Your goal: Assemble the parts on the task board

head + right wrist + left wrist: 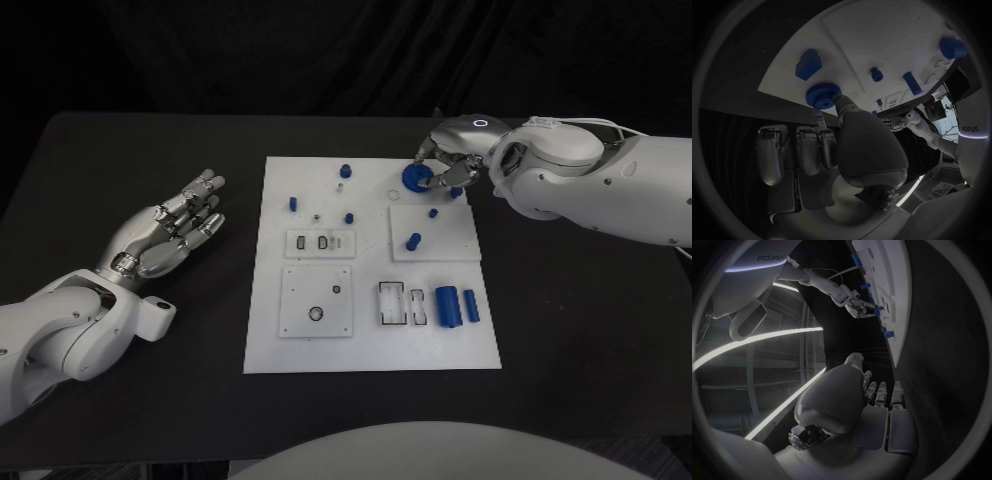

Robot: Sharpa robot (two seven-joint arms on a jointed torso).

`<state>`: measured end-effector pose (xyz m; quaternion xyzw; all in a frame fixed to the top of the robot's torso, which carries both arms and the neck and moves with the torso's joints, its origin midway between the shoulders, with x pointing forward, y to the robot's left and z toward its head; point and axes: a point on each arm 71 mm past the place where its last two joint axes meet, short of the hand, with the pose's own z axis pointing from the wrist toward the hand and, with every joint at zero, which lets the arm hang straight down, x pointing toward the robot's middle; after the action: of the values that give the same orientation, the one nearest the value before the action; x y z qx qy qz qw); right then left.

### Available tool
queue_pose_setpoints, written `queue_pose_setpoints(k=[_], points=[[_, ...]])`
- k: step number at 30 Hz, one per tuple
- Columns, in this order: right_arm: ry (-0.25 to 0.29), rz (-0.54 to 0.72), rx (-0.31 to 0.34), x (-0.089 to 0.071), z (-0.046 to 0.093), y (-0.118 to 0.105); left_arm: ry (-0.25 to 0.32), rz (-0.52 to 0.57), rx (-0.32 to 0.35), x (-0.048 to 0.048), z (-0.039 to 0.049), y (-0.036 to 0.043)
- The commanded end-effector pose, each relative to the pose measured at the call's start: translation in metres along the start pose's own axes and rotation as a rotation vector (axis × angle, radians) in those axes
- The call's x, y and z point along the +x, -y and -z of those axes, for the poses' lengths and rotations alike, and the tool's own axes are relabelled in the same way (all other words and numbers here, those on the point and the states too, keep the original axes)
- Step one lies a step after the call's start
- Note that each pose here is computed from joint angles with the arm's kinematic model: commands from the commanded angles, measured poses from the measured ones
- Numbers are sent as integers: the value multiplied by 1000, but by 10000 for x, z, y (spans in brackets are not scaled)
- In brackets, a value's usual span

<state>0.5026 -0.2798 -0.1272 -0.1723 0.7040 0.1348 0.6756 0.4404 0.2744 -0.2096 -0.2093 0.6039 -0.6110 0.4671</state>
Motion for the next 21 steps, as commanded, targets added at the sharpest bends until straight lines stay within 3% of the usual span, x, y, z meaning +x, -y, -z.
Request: queue_pose_setpoints(k=[1, 10, 21], points=[[2, 3, -20, 63, 32, -19, -6, 11, 153, -1, 7, 117], [76, -6, -106, -114, 24, -232, -7, 12, 152, -2, 4, 113], [90, -7, -240, -257, -116, -693, -11, 15, 152, 11, -5, 114]])
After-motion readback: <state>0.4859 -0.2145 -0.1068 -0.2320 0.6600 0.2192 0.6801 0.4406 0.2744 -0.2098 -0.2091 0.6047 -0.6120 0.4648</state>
